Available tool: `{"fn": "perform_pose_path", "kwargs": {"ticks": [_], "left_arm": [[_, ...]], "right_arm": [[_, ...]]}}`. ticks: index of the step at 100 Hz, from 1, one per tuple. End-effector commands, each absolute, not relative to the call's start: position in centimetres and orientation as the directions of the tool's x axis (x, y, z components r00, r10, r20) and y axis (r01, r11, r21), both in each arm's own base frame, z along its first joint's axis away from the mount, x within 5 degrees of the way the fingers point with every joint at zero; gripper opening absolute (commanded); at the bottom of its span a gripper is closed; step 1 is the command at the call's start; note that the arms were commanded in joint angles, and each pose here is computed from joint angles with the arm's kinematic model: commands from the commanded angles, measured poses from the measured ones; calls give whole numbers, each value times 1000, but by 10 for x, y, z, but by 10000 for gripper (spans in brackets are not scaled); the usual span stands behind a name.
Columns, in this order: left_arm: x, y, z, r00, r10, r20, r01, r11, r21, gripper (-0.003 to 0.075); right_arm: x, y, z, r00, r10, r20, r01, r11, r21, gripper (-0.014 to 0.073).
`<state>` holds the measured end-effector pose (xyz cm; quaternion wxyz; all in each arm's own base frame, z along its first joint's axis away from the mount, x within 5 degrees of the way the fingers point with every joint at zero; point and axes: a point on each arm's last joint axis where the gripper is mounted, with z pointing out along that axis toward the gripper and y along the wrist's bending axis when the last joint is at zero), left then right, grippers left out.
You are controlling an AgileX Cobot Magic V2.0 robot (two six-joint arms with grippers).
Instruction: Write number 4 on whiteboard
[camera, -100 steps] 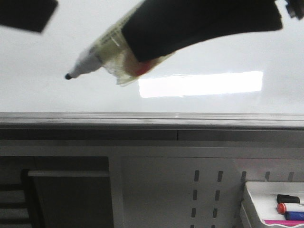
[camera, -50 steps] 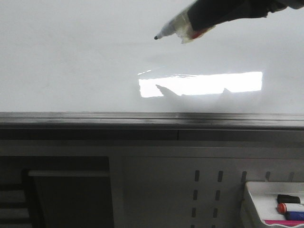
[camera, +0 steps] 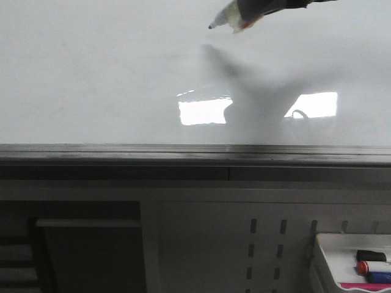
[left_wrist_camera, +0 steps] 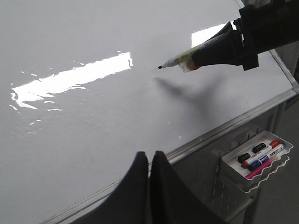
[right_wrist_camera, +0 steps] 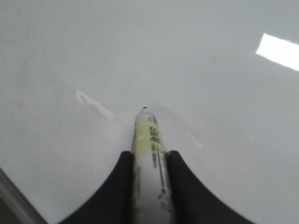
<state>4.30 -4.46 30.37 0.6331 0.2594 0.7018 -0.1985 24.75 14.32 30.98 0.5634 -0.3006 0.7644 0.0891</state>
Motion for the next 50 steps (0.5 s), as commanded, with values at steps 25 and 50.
{"fn": "perform_pose_path", "kwargs": {"ticks": [25, 50], "left_arm": [[44, -43, 316, -28, 41, -999, 589, 808, 16, -20], [44, -43, 317, -34, 24, -999, 594, 805, -1, -20]], "right_arm": [[260, 140, 319, -170, -320, -932, -515, 836, -193, -62], [260, 146, 302, -272, -334, -902, -567, 813, -130, -46]]}}
